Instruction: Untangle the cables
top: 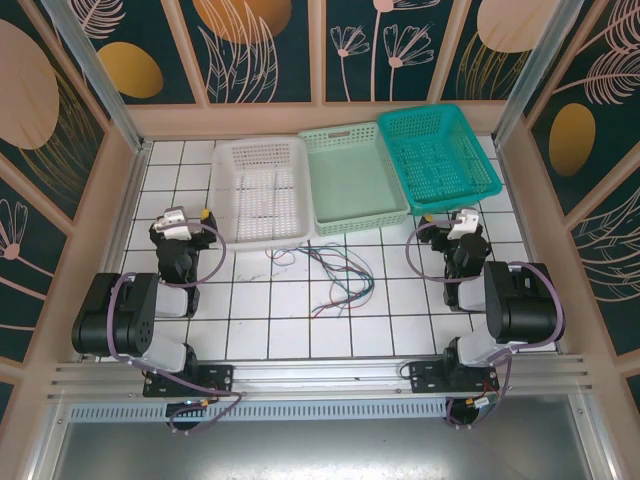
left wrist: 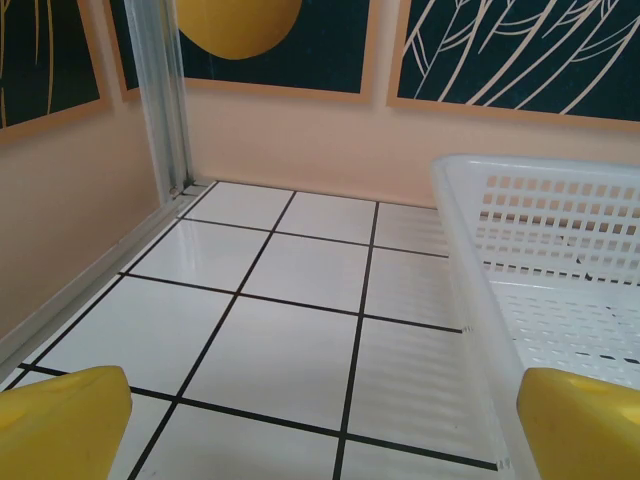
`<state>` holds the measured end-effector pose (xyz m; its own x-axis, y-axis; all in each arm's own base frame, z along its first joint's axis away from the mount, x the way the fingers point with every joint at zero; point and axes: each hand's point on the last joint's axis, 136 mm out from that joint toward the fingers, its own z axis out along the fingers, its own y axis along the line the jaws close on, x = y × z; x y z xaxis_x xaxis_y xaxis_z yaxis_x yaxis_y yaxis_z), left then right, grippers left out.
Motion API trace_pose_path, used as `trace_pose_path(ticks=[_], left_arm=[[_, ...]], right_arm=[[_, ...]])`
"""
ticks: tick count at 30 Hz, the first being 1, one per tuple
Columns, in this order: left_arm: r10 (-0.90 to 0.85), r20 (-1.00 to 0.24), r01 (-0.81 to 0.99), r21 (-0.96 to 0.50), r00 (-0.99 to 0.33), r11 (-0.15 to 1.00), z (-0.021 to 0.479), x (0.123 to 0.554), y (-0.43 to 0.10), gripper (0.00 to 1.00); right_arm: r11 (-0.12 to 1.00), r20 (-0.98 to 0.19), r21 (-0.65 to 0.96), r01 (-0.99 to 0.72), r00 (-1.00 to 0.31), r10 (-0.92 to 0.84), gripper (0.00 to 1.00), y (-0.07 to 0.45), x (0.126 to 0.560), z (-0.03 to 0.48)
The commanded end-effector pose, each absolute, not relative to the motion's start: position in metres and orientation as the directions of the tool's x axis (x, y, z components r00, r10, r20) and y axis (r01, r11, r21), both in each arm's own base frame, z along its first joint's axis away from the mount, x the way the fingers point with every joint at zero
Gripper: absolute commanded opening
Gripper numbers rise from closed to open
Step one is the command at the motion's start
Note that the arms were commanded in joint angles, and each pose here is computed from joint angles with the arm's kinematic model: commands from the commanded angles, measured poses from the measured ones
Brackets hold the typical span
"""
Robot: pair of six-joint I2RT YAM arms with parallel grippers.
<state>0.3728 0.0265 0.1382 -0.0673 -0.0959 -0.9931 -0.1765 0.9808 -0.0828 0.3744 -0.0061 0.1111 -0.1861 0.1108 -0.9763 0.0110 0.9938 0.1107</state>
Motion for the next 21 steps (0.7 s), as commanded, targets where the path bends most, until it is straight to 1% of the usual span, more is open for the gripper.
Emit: trace_pose_path(ticks=[1,4,21], left_arm=[[-0.087,-0.993,-0.177,-0.073,-0.075,0.982,0.1358,0.3739,0.0273,0.99],[-0.072,-0.994,-0.127,-0.061,-0.085,0.990,0.1360,0.3770,0.0189,0.99],[-0.072,-0.994,-0.128,-0.061,-0.088,0.990,0.1352,0.3770,0.0190,0.99]], right_arm=[[0.993,-0.981,0.115,0.001,-0.155,0.114,0.99,-0.0066,0.3793,0.1205],[0.993,-0.981,0.116,0.001,-0.155,0.115,0.99,-0.0065,0.3794,0.1205],[0.993,-0.981,0.117,0.001,-0.155,0.116,0.99,-0.0067,0.3796,0.1206]])
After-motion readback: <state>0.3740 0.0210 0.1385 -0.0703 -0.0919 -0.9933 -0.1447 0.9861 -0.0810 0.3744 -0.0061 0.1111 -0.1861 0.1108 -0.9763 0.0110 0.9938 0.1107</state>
